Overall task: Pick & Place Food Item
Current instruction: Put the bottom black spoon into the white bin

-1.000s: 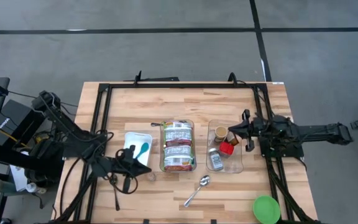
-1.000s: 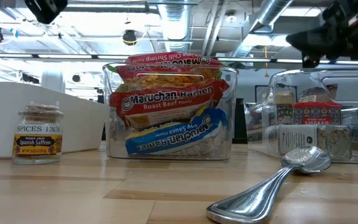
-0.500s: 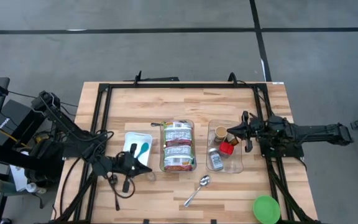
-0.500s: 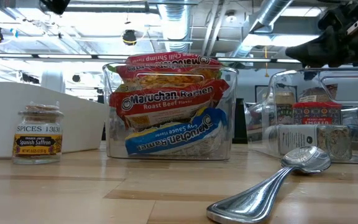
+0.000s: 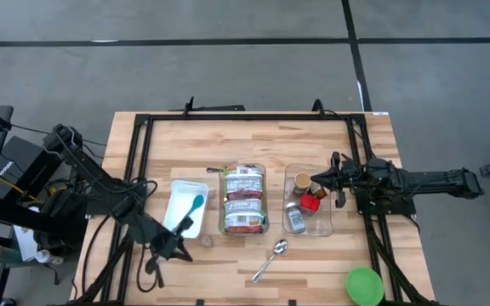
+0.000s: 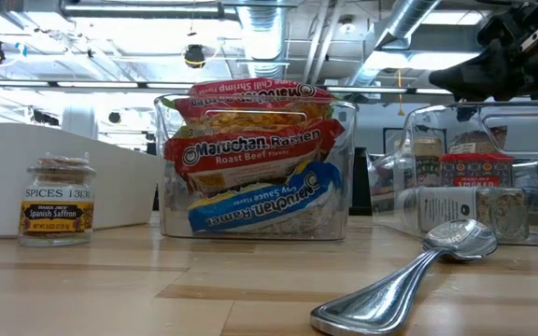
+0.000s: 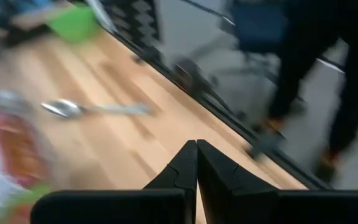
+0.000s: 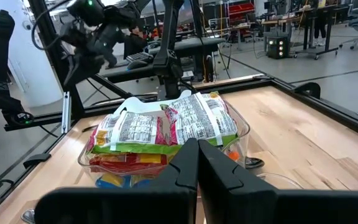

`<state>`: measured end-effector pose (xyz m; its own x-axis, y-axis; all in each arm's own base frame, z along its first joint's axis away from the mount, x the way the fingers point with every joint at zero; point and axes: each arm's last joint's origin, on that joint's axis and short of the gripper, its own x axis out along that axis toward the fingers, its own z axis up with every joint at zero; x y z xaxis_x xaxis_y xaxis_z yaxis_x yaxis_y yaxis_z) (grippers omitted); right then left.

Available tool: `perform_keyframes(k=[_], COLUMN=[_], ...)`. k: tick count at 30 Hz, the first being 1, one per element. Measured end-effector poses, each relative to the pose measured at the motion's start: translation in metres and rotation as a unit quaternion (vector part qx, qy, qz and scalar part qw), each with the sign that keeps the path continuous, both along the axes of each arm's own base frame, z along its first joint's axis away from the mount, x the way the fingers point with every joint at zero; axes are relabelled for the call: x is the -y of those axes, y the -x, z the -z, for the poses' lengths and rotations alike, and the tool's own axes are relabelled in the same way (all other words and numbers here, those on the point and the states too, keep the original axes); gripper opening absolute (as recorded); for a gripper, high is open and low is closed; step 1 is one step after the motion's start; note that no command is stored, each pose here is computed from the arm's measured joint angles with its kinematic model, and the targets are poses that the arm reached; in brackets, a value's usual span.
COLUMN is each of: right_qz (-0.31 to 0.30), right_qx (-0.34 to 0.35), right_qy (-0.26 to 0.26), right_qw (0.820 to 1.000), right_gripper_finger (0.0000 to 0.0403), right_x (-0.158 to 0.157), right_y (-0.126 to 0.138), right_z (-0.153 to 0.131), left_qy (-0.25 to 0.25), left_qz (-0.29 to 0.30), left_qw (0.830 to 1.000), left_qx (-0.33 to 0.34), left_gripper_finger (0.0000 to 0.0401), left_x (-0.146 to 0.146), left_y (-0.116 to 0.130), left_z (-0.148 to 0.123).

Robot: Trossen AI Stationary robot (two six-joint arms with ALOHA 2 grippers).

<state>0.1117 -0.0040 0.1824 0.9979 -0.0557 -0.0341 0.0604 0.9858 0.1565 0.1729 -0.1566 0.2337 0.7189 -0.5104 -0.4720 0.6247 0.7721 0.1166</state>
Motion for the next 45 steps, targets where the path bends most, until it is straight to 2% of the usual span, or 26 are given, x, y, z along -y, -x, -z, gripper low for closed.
perform_keyframes(k=[5, 9, 12, 16, 20, 36, 45], right_qz=[0.0, 0.0, 0.0, 0.0, 0.0, 0.0, 0.0], right_qx=[0.0, 0.0, 0.0, 0.0, 0.0, 0.0, -0.004], right_qy=[0.0, 0.0, 0.0, 0.0, 0.0, 0.0, 0.0], right_qw=[1.0, 1.0, 1.0, 1.0, 1.0, 1.0, 1.0], right_gripper_finger=[0.0001, 0.0001, 0.0001, 0.0001, 0.0001, 0.0001, 0.0001], right_x=[0.0, 0.0, 0.0, 0.0, 0.0, 0.0, 0.0], right_y=[0.0, 0.0, 0.0, 0.0, 0.0, 0.0, 0.0], right_z=[0.0, 0.0, 0.0, 0.0, 0.0, 0.0, 0.001], left_qy=[-0.02, -0.074, -0.128, -0.189, -0.226, -0.254, -0.262], left_qz=[0.058, 0.087, 0.114, 0.168, 0.214, 0.212, 0.194], left_qw=[0.993, 0.981, 0.965, 0.943, 0.928, 0.915, 0.918], left_qx=[-0.098, -0.159, -0.201, -0.214, -0.204, -0.229, -0.226], left_gripper_finger=[0.0002, 0.0002, 0.0002, 0.0002, 0.0002, 0.0002, 0.0002], left_x=[0.003, 0.005, 0.005, 0.007, 0.009, 0.007, 0.011], left_y=[0.016, 0.033, 0.049, 0.067, 0.077, 0.073, 0.063], left_z=[0.014, 0.025, 0.034, 0.039, 0.041, 0.056, 0.065])
